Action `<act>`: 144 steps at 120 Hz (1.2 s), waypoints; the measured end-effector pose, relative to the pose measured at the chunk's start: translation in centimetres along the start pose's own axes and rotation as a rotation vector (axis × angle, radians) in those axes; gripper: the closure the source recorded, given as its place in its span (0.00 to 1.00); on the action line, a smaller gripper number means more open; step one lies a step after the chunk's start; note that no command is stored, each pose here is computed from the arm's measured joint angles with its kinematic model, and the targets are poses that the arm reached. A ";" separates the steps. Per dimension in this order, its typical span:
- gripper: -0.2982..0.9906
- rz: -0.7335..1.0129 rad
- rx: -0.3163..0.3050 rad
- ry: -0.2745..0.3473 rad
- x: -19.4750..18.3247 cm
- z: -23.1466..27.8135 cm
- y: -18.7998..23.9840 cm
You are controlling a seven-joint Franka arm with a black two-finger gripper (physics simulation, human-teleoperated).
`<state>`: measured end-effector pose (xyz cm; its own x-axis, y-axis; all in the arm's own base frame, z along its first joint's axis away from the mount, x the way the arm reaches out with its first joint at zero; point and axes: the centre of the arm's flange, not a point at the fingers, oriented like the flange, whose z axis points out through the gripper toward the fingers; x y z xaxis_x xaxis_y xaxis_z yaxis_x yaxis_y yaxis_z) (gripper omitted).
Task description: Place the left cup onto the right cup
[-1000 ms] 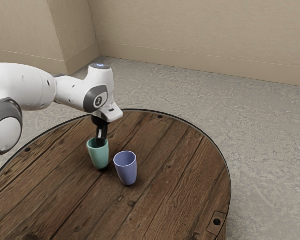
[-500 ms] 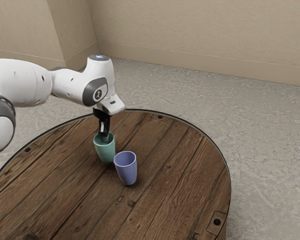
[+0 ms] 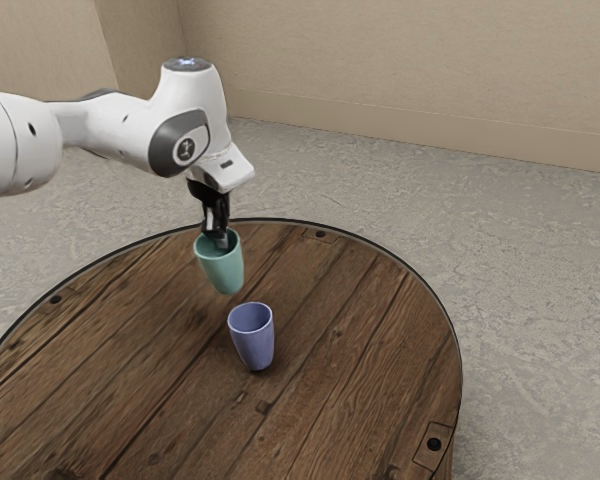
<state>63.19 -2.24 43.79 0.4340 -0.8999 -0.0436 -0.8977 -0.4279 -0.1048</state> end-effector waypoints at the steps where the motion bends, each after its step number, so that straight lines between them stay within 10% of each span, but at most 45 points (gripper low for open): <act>1: 0.84 0.001 0.001 0.001 0.1 -0.2 0.1; 144: 0.84 -0.012 -0.121 -0.086 5.3 2.3 5.7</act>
<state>60.53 -9.30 40.69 0.4447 -0.8864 -0.1287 -0.8929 -0.4500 0.0141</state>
